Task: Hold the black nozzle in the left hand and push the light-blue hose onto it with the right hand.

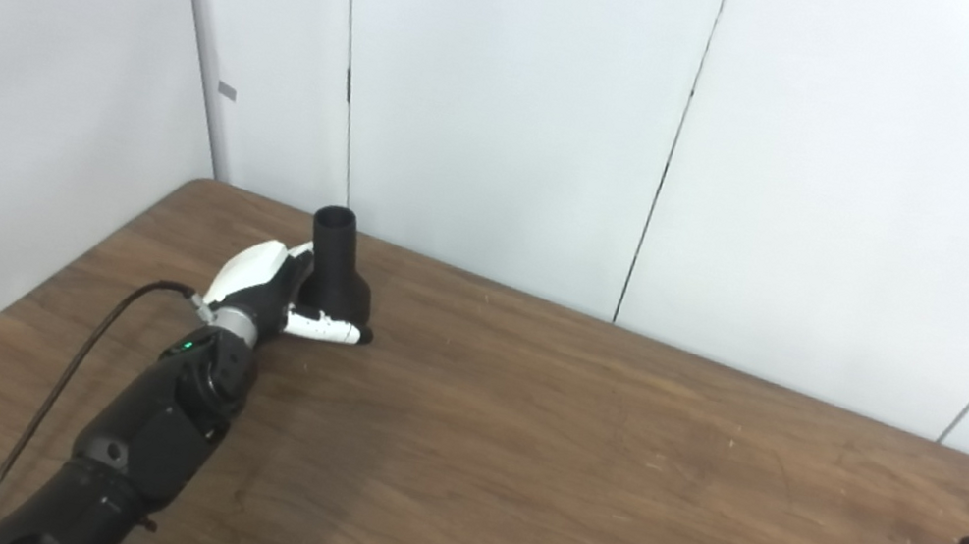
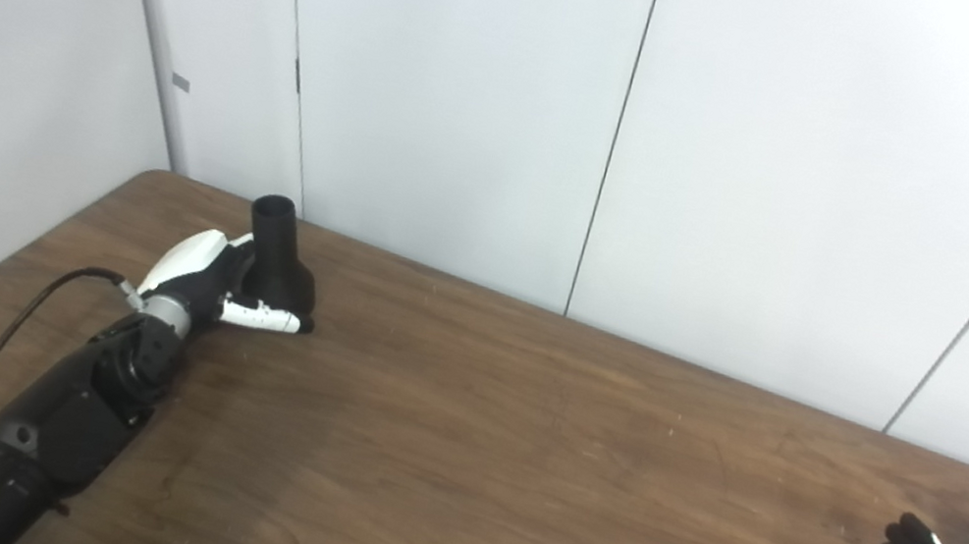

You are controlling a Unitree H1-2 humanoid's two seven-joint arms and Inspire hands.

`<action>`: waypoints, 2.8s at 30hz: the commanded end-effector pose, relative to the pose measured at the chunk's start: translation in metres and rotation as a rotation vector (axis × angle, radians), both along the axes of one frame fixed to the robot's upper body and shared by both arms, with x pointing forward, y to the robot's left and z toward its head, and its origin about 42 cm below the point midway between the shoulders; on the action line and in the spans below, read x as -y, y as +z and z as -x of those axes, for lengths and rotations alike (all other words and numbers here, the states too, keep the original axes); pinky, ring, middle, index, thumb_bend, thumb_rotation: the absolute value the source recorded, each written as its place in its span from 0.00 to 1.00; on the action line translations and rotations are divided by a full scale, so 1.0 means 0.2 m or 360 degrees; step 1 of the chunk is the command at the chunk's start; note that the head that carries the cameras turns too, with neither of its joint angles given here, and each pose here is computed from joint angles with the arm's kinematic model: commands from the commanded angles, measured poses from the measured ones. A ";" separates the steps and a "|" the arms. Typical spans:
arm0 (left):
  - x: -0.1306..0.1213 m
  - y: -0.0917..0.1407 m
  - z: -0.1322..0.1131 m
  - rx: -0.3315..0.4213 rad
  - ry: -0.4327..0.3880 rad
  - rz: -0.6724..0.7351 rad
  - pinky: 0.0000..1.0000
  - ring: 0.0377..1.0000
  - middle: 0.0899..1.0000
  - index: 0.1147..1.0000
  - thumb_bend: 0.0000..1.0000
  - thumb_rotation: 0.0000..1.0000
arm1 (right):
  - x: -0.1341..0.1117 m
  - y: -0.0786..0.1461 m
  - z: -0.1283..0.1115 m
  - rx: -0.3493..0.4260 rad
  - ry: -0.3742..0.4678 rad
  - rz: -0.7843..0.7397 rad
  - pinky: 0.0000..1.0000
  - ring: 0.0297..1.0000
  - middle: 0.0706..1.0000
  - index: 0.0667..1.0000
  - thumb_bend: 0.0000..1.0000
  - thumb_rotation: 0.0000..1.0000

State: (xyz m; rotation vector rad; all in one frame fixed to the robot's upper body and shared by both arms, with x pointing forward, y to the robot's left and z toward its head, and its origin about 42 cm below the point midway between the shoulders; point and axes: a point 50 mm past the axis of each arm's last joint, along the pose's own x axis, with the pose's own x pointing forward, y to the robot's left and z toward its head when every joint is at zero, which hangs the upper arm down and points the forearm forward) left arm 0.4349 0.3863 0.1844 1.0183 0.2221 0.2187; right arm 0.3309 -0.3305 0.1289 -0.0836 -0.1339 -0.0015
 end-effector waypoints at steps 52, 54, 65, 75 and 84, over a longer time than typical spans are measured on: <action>0.43 0.25 0.15 0.0266 -0.0312 -0.0015 0.67 0.59 0.46 0.40 0.52 0.00 | -0.08 -0.03 0.06 -0.0050 -0.0034 -0.0008 0.85 0.90 0.85 0.90 0.65 0.98; 0.50 0.25 0.18 0.0255 -0.0357 -0.0002 0.59 0.58 0.46 0.41 0.52 0.00 | -0.10 -0.02 0.06 -0.0049 -0.0032 -0.0013 0.85 0.90 0.85 0.89 0.65 0.98; 0.85 0.14 0.37 0.0026 -0.0816 -0.0059 0.89 0.67 0.49 0.38 0.52 0.00 | -0.15 0.03 0.07 -0.0032 -0.0024 -0.0018 0.85 0.90 0.84 0.89 0.64 1.00; 1.07 -0.02 0.59 -0.0134 -0.1092 -0.0057 0.87 0.64 0.49 0.37 0.52 0.00 | -0.20 0.09 0.08 -0.0024 -0.0031 -0.0026 0.87 0.92 0.85 0.90 0.61 1.00; 1.18 -0.08 0.71 -0.0160 -0.1323 -0.0092 0.87 0.61 0.47 0.40 0.52 0.00 | -0.29 0.15 0.09 -0.0030 -0.0041 -0.0040 0.90 0.93 0.84 0.91 0.56 1.00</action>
